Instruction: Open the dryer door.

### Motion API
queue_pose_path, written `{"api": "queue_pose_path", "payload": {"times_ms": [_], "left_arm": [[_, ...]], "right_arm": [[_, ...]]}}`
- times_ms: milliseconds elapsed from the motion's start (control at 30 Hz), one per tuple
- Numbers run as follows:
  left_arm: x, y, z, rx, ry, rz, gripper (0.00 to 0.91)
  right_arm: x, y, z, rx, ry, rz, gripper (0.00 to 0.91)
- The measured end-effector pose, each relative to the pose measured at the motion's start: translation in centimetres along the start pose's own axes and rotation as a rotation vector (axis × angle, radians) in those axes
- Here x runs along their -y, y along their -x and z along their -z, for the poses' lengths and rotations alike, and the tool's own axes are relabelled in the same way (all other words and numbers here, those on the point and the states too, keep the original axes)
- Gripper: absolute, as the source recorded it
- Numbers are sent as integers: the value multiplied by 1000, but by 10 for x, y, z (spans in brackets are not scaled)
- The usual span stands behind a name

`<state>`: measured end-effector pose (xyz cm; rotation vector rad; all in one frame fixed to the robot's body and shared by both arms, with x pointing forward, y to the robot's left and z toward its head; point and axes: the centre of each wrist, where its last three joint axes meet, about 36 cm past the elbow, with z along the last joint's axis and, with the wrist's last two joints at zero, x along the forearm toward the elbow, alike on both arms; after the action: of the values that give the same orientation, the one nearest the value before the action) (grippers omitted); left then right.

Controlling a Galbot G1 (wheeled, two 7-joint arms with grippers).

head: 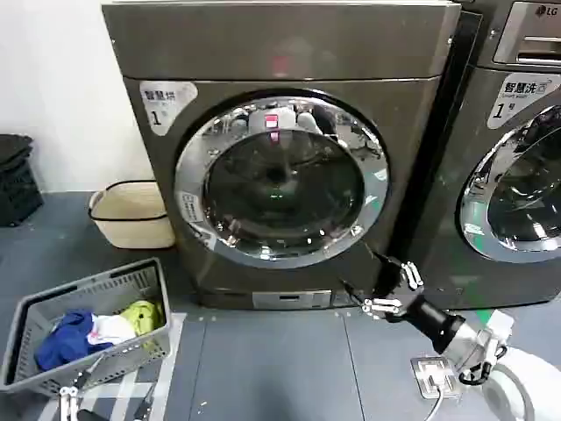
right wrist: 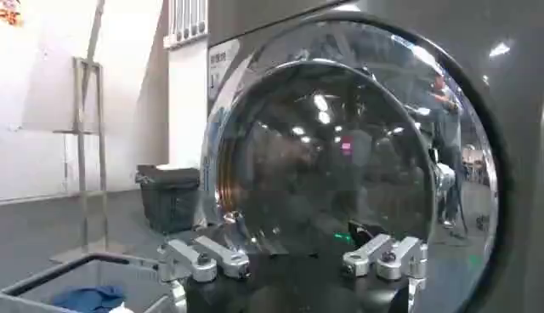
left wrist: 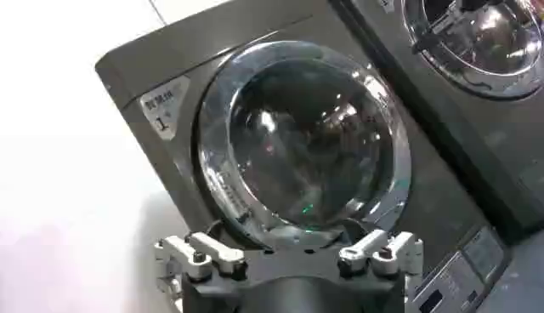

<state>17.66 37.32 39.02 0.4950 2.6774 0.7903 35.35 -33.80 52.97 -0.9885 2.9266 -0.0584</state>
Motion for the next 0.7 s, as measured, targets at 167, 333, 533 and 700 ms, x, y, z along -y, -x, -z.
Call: {"api": "queue_pose_path", "payload": {"times_ms": [167, 333, 533, 700], "left_arm": [[0, 1, 3, 4, 2, -2, 907], [1, 1, 6, 3, 3, -2, 907], [2, 2, 10, 4, 5, -1, 907], [3, 2, 13, 2, 8, -2, 907]], "right_arm": [[10, 14, 0, 6, -23, -7, 907], [19, 33, 0, 12, -24, 9, 907], [24, 63, 1, 8, -23, 64, 907], [25, 94, 2, 10, -13, 112, 907]]}}
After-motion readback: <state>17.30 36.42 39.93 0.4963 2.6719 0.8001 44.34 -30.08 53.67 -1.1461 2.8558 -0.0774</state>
